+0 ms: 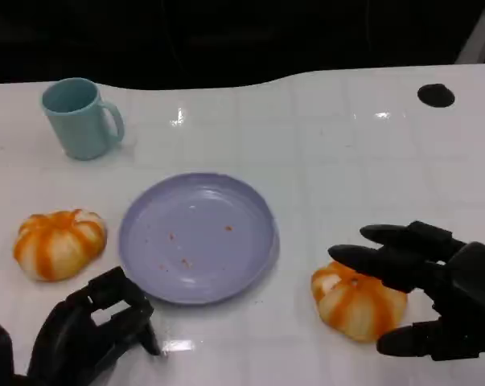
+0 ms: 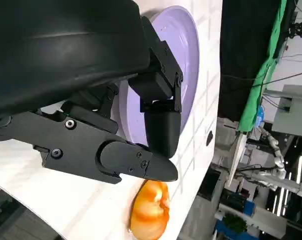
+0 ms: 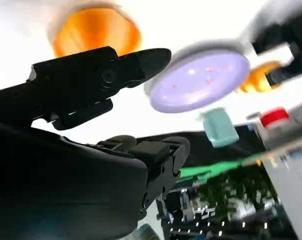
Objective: Grasp the bread from the table and place it into the plate.
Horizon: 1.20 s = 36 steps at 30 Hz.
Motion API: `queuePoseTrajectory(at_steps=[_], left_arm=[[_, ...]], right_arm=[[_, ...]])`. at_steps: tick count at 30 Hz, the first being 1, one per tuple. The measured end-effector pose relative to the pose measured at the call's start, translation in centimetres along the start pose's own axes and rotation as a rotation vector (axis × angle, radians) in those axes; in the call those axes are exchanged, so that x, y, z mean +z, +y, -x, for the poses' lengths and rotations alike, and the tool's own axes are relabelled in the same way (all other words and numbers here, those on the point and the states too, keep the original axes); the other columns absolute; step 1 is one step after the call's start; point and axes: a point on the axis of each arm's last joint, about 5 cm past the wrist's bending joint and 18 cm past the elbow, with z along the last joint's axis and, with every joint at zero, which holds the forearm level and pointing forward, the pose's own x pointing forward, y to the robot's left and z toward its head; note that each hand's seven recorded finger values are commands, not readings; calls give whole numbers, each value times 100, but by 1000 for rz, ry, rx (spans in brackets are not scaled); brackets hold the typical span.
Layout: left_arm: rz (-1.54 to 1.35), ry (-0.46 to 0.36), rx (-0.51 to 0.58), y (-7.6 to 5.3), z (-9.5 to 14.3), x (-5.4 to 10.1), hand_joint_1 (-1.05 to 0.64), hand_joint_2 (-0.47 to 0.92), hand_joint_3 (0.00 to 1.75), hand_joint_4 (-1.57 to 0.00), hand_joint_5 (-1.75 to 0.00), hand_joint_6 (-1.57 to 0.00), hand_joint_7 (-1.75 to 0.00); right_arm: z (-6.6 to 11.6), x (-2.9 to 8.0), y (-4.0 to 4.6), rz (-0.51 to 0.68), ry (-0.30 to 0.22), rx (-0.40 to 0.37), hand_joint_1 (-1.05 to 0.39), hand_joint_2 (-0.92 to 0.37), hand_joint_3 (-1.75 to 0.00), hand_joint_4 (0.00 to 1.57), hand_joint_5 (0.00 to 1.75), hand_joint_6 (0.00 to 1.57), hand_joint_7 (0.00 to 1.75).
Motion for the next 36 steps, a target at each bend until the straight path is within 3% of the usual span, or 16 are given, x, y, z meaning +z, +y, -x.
queuePoseTrajectory(at_steps=[4, 15, 26, 36], left_arm=[[-1, 1, 5, -2, -3, 0, -59, 92, 8, -75, -169, -69, -141], [0, 1, 6, -3, -7, 2, -59, 92, 8, -76, -169, -70, -141], [0, -1, 6, -4, -7, 3, -60, 92, 7, -76, -170, -70, -142], [0, -2, 6, -8, -4, 11, -58, 92, 7, -75, -171, -69, -143]], right_arm=[[-23, 32, -20, 68, 24, 52, -55, -84, 0, 6, 16, 23, 0], [-182, 57, 65, 200, 67, 165, -55, -84, 0, 10, 18, 27, 2], [-378, -76, 200, 293, 102, 203, -53, -83, 0, 13, 18, 32, 2], [-487, -185, 250, 325, 139, 265, -55, -86, -1, 12, 14, 29, 0]])
